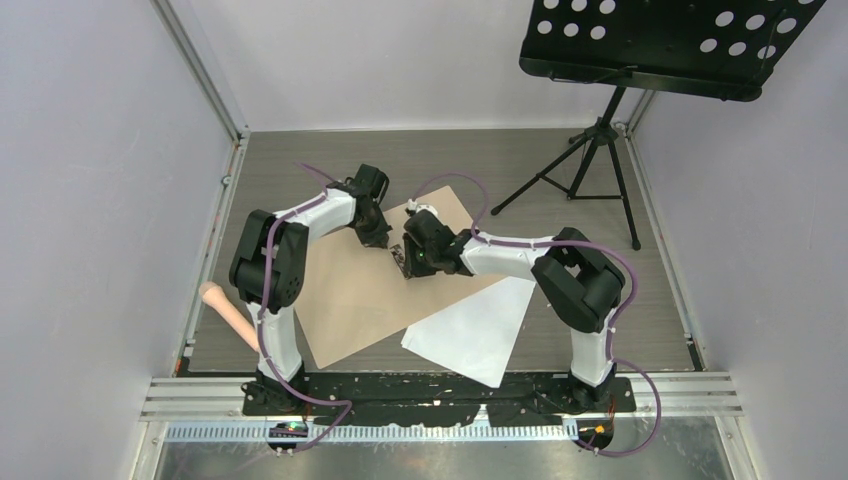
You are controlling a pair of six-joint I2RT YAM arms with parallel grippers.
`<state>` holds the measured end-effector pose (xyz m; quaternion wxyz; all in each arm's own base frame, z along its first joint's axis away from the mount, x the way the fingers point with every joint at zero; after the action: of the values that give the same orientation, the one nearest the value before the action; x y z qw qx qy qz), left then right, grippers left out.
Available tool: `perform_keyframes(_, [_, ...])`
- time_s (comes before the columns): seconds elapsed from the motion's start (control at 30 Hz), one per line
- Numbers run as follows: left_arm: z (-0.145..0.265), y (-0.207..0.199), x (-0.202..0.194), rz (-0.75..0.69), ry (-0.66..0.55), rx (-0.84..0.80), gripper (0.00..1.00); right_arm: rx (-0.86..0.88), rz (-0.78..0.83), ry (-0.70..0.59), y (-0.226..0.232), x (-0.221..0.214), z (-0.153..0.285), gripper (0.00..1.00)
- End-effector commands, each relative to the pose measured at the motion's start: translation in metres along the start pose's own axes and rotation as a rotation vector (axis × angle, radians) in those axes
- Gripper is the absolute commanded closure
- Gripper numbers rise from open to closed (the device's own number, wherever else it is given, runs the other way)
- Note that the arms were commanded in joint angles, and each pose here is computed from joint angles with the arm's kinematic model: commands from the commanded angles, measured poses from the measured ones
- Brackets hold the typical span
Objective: Put the files into the folder
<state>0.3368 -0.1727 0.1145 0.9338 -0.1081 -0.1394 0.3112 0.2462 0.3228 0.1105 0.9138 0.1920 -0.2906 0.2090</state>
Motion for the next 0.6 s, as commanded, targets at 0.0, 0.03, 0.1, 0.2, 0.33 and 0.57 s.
perform_keyframes(0.0, [-0.005, 0.009, -0.007, -0.026, 0.04, 0.073, 0.99, 0.011, 0.005, -0.015, 0.005, 0.002, 0.004, 0.77])
perform_keyframes(0.03, [-0.005, 0.009, -0.007, -0.025, 0.041, 0.073, 0.99, 0.011, 0.008, -0.012, 0.005, 0.001, 0.004, 0.77])
perform_keyframes(0.1, [-0.005, 0.009, -0.007, -0.025, 0.041, 0.074, 0.99, 0.008, 0.015, -0.005, 0.006, -0.002, 0.003, 0.77])
perform_keyframes(0.2, [-0.005, 0.009, -0.007, -0.025, 0.041, 0.073, 0.99, -0.002, 0.022, 0.001, 0.007, -0.003, 0.001, 0.77])
perform_keyframes(0.33, [-0.005, 0.009, -0.007, -0.025, 0.041, 0.074, 0.99, -0.032, 0.029, 0.015, 0.006, -0.005, -0.001, 0.79])
perform_keyframes(0.57, [-0.005, 0.009, -0.007, -0.027, 0.041, 0.075, 0.99, -0.094, 0.032, 0.037, 0.0, -0.011, -0.005, 0.87])
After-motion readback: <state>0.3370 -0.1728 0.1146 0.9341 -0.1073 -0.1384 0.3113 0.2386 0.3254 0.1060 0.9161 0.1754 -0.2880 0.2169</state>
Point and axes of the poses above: each gripper's point midway between its finger pads, its own z axis back along the fingers, its own y axis along the line the jaws close on, x = y × z, the point moved 10 cm from there along z, back along the fingers, and after that the axes turned 13 degrees about z, right-handed, at the moved point
